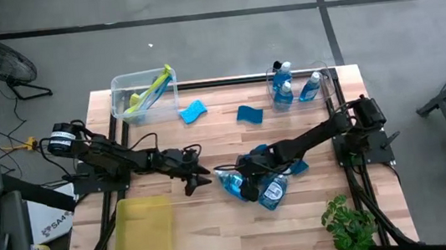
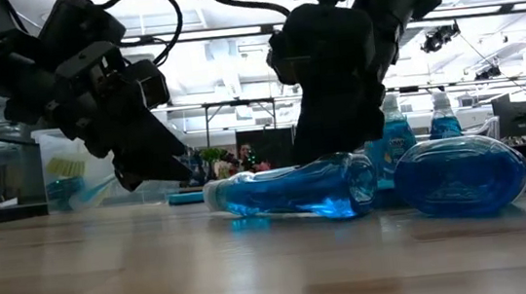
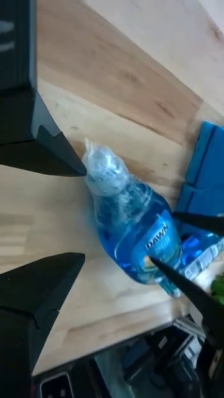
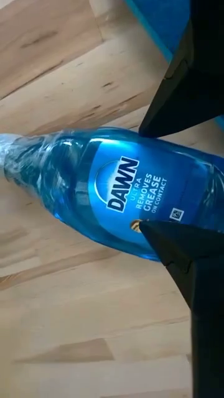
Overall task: Pick & Place Kitchen Sink Supplies
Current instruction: Put the left soap dispenser into the transparent bin
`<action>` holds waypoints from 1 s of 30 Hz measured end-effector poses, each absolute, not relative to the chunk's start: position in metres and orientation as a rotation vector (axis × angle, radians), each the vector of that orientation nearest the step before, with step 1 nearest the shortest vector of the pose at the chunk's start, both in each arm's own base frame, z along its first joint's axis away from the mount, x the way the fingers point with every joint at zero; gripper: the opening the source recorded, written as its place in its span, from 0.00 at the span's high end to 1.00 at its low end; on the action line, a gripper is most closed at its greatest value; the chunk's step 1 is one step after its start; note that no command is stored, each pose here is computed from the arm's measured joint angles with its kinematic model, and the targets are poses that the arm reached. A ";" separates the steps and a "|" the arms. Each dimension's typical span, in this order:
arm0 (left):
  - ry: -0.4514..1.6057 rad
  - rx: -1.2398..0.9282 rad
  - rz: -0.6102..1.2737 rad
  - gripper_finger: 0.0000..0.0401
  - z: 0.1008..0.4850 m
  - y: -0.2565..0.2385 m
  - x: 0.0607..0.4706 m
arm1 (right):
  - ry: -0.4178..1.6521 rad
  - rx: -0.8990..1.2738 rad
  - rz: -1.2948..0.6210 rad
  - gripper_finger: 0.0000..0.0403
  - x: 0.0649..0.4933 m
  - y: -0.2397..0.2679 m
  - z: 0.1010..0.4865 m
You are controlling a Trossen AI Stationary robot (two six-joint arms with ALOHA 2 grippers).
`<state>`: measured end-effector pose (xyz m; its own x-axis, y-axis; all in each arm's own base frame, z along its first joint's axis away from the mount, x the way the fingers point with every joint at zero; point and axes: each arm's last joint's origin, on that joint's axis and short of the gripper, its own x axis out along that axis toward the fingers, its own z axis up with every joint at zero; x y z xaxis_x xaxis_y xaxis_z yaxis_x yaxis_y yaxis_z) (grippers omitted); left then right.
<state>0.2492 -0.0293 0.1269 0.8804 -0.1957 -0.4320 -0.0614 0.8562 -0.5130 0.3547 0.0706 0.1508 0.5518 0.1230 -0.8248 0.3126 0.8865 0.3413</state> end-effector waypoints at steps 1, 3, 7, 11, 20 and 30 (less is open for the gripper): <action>0.492 -0.546 -0.078 0.48 0.127 -0.029 0.249 | 0.993 0.490 -0.115 0.45 0.355 0.071 0.149; 0.489 -0.561 -0.096 0.48 0.128 -0.030 0.250 | 0.993 0.498 -0.093 0.45 0.357 0.072 0.146; 0.502 -0.611 -0.134 0.48 0.129 -0.031 0.250 | 0.988 0.509 -0.032 0.44 0.362 0.074 0.138; 0.530 -0.654 -0.148 0.48 0.128 -0.032 0.249 | 0.997 0.514 -0.006 0.44 0.366 0.072 0.129; 0.512 -0.630 -0.107 0.48 0.128 -0.031 0.249 | 0.963 0.441 -0.099 0.44 0.371 0.052 0.122; 0.527 -0.618 -0.064 0.48 0.125 -0.030 0.248 | 0.961 0.372 -0.229 0.44 0.371 0.029 0.121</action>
<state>0.2482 -0.0297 0.1251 0.8669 -0.2110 -0.4516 -0.0969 0.8174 -0.5679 0.3708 0.0289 0.1211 0.5554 -0.0257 -0.8312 0.3513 0.9132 0.2065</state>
